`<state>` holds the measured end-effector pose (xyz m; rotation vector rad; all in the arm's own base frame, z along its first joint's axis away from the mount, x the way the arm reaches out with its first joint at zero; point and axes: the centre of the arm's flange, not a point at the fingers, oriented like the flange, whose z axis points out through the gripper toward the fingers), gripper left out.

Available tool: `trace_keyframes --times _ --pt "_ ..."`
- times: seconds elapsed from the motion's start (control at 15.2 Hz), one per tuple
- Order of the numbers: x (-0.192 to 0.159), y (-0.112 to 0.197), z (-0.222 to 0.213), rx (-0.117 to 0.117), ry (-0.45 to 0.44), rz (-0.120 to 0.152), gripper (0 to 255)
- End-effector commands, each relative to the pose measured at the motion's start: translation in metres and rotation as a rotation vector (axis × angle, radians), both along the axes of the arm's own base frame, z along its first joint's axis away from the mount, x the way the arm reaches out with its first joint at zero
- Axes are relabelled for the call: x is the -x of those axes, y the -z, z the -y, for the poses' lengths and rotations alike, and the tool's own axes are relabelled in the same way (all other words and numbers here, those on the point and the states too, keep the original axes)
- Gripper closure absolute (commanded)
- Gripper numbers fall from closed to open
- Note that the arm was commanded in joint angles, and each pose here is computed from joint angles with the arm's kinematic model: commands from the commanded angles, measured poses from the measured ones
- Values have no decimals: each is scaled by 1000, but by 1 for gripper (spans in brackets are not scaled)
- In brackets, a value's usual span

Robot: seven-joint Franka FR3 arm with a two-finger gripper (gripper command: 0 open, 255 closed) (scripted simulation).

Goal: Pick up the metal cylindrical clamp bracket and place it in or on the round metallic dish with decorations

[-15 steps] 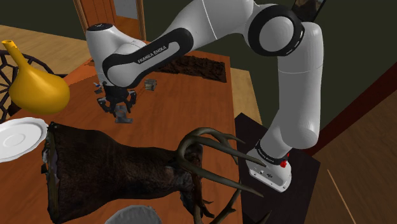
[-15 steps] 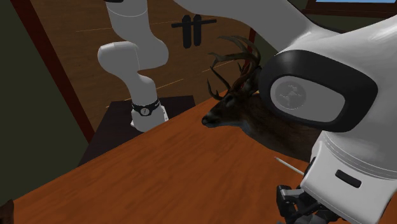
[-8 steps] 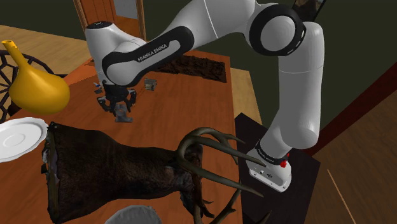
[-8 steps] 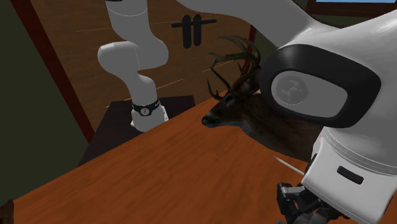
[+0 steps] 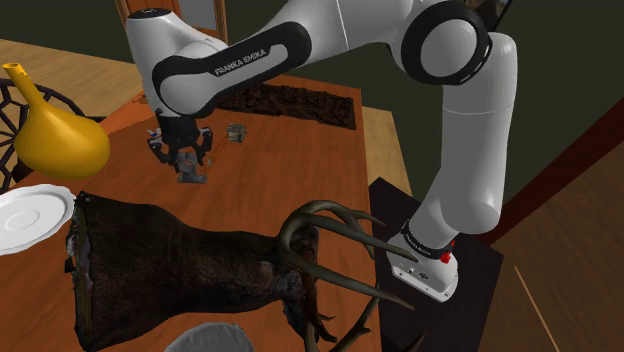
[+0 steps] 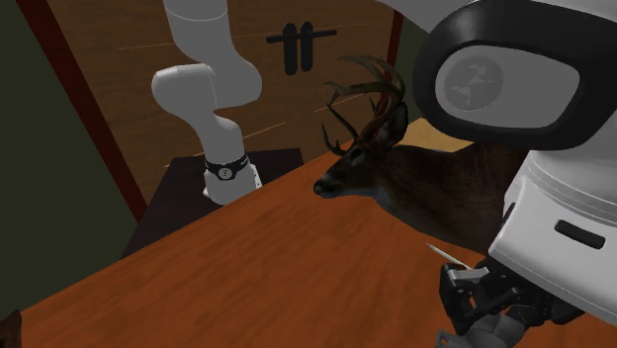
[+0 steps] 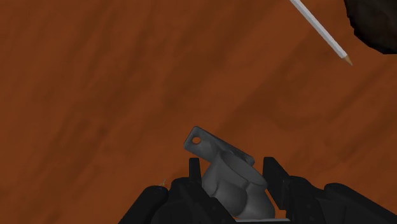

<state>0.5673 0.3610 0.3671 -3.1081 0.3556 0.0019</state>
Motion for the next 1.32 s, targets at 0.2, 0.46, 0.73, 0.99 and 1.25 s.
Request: trace_keyframes --times 0.2,0.46,0.73,0.99,1.25 --pt "0 -28 -1 0 0 0 255" --pt "0 -49 -1 0 0 0 255" --pt "0 -70 -1 0 0 0 255" --pt "35 -75 -19 0 0 0 255" --pt "82 -77 -44 0 0 0 255"
